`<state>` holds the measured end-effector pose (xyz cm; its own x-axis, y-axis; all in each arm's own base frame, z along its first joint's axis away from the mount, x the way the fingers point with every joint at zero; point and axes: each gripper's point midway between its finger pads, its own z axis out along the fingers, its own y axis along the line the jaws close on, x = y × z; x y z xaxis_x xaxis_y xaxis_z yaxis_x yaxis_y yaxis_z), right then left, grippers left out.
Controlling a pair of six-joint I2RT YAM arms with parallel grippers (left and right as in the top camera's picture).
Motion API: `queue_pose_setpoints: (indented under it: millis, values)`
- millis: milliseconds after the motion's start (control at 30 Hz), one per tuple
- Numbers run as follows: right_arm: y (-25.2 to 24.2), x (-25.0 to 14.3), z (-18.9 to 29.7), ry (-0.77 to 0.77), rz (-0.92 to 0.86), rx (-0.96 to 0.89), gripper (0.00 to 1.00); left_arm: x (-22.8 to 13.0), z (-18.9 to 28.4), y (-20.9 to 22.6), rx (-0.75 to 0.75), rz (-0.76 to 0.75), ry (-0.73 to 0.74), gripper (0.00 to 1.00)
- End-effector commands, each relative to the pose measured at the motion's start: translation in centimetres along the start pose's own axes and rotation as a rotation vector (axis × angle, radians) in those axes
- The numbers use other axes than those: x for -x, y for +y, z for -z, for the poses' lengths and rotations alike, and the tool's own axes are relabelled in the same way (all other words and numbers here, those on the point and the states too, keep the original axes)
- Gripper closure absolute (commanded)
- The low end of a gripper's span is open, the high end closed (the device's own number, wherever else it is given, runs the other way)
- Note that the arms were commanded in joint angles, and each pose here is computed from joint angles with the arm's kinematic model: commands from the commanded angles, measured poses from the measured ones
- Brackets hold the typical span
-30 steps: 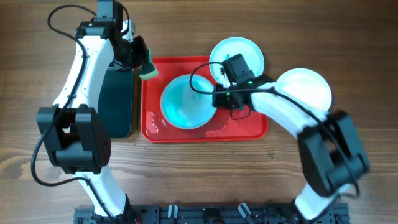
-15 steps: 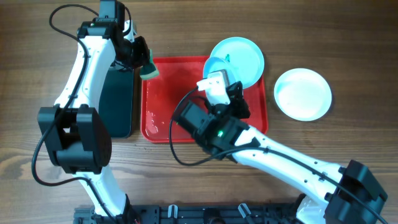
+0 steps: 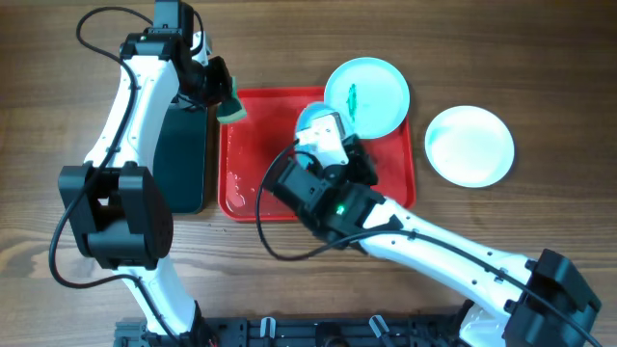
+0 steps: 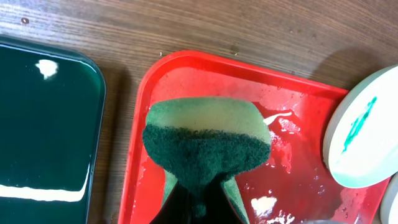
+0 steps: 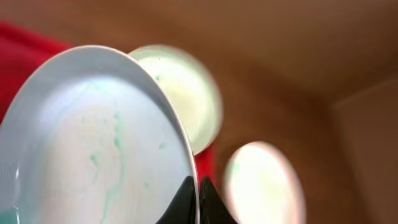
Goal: Clean dirty plates on tray and stack at the side
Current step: 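Lift the lower plate with the right gripper and stack it on the first, then grasp the top white plate with the right gripper and drag it down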
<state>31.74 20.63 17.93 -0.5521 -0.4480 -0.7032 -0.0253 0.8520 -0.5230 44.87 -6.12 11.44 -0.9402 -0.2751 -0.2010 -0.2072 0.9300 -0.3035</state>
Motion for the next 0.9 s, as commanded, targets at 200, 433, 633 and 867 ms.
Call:
queue_pose_setpoints:
  millis: [200,433,633,867]
  values:
    - [-9.1,-2.2,-4.6,0.339,-0.579,0.436,0.95,-0.8,0.2,0.2,0.017,-0.014,0.032,0.96]
    - [-21.9,-12.1,-9.5,0.542,-0.916,0.154,0.96,-1.5,-0.2,-1.3,0.01,-0.052,0.044,0.96]
    - [-23.7,-20.5,-12.5,0.683,-1.021,0.033,0.96,-1.6,-0.4,-2.5,0.008,-0.086,0.031,0.96]
    - [-19.8,-21.3,-16.1,0.704,-1.016,0.22,0.52,-1.4,-0.5,-2.7,0.004,-0.088,0.021,0.96]
